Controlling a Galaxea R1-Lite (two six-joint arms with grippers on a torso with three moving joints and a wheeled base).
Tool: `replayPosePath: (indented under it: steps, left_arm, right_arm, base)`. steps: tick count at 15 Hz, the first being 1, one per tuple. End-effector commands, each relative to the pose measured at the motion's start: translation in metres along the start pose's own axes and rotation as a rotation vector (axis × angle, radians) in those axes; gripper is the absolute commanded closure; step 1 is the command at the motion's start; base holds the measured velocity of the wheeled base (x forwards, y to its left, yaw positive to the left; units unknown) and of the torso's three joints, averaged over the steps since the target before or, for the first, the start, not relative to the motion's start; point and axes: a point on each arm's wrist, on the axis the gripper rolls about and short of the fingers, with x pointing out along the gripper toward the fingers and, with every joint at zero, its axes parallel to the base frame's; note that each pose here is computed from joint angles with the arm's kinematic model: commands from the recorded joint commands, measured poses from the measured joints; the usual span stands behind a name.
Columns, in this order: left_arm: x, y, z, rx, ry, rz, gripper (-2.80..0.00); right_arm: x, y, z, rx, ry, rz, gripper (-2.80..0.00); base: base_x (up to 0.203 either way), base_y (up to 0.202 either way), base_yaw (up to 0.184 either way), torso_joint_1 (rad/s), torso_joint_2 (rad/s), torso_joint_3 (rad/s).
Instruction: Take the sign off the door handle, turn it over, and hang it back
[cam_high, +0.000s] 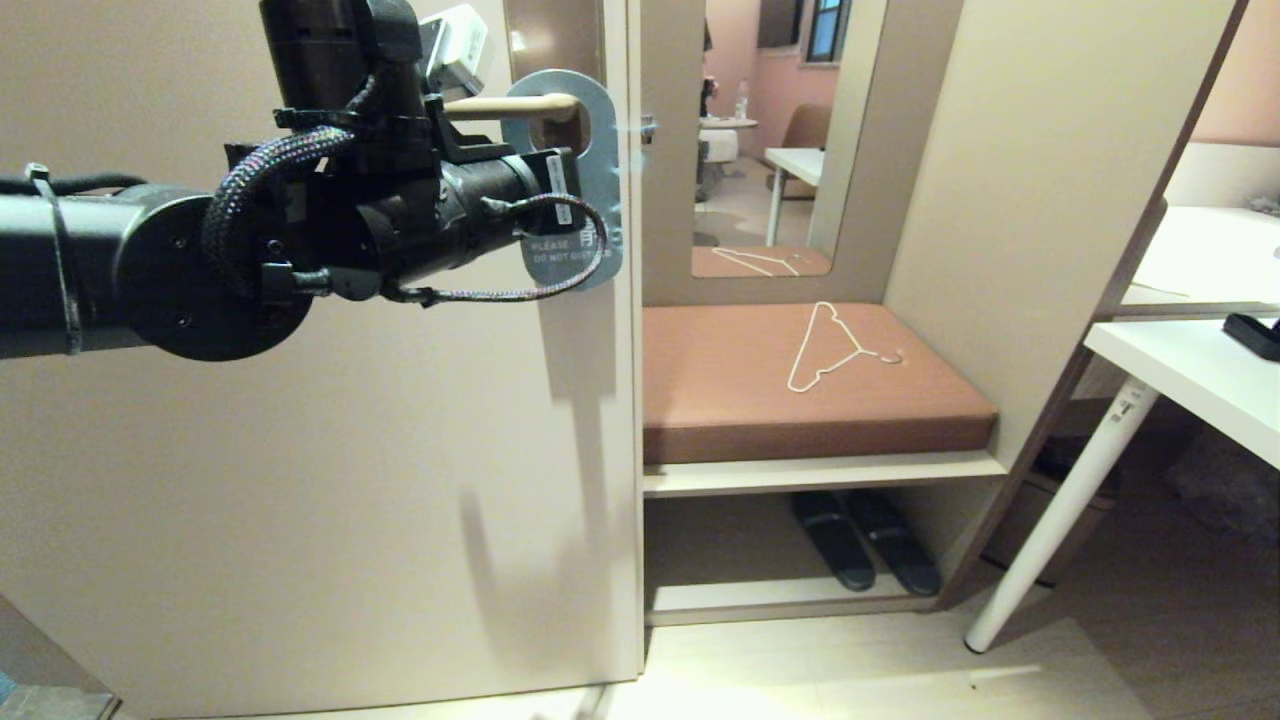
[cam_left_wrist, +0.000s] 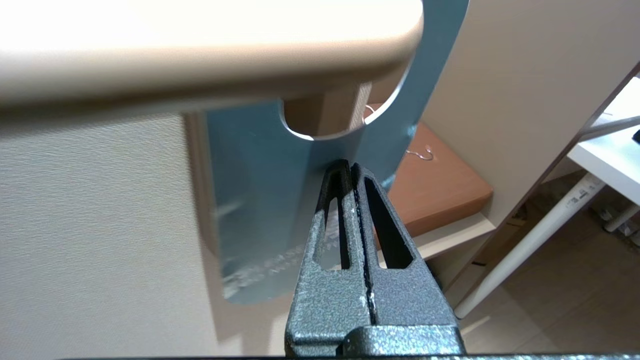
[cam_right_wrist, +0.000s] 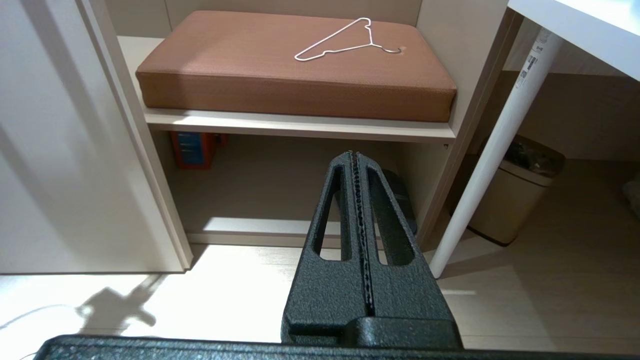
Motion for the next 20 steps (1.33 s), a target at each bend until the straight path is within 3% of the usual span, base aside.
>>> replayPosePath:
  steps: [1, 8, 15, 20]
  left_arm:
    - [-0.01, -0.003, 0.009, -0.004, -0.025, -0.009, 0.0]
    - [-0.068, -0.002, 0.018, 0.013, -0.022, -0.015, 0.0]
    - [-0.149, 0.055, 0.008, 0.16, -0.019, 0.191, 0.0]
    - [-0.204, 0.058, -0.009, 0.187, -0.036, 0.227, 0.0]
  right_arm:
    - [0.0, 0.0, 0.0, -0.002, 0.002, 0.001, 0.0]
    - [0.0, 0.0, 0.0, 0.013, 0.0, -0.003, 0.0]
    - [0.0, 0.0, 0.0, 0.013, 0.001, -0.001, 0.0]
    - [0.0, 0.0, 0.0, 0.013, 0.002, -0.001, 0.0]
  base:
    - [0.0, 0.0, 0.0, 0.0, 0.0, 0.0]
    - [0.0, 0.0, 0.0, 0.0, 0.0, 0.0]
    - [0.0, 0.0, 0.0, 0.0, 0.0, 0.0]
    - [0.0, 0.0, 0.0, 0.0, 0.0, 0.0]
